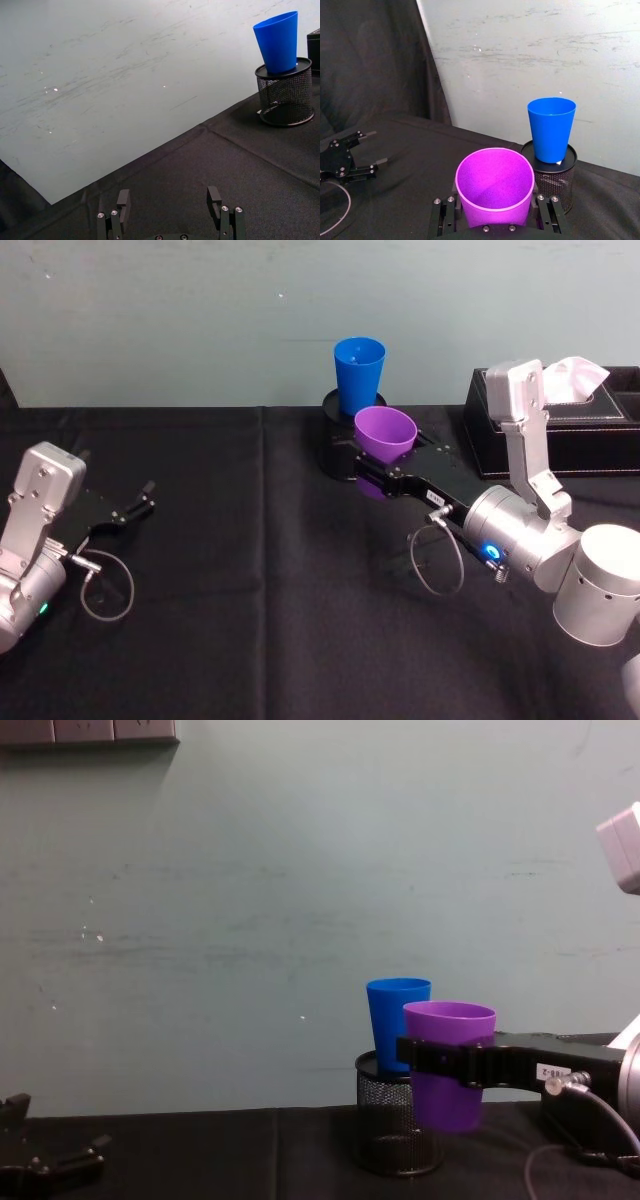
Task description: Pick up one cup with a gripper and tap it against the other cup.
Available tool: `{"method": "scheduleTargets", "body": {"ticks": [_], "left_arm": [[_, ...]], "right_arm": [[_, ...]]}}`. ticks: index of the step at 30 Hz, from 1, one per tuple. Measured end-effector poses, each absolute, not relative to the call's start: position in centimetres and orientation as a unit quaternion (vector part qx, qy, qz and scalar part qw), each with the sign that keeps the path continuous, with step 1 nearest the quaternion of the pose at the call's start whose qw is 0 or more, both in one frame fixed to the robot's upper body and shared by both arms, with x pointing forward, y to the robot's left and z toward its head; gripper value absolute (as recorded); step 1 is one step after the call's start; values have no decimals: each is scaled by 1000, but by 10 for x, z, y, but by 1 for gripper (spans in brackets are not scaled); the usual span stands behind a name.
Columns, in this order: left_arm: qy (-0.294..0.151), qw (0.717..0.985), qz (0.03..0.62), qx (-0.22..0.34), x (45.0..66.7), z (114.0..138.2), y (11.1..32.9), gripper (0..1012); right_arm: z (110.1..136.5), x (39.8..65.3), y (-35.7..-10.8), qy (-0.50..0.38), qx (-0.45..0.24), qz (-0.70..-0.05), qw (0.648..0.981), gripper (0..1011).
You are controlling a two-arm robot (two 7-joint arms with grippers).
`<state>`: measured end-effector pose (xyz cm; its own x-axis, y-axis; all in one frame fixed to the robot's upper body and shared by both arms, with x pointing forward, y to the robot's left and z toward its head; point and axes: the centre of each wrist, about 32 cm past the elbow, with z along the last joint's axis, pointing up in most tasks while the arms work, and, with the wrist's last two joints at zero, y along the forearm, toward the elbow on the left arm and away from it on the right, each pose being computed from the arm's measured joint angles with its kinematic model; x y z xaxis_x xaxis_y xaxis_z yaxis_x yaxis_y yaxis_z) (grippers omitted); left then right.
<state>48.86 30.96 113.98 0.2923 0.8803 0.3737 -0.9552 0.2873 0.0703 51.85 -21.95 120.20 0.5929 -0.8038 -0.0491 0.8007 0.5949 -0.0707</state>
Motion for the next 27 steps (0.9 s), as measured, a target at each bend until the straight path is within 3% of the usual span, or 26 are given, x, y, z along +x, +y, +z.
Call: {"method": "scheduleTargets", "body": {"ticks": [11,27], "left_arm": [[-132,791,580,141,489,1140,310,1000],[-132,791,580,141,489,1140,310,1000]], "right_arm": [[1209,534,-216,43,-38,-448,892,731],[1215,590,-205,70,-53,-478,874,731]]}}
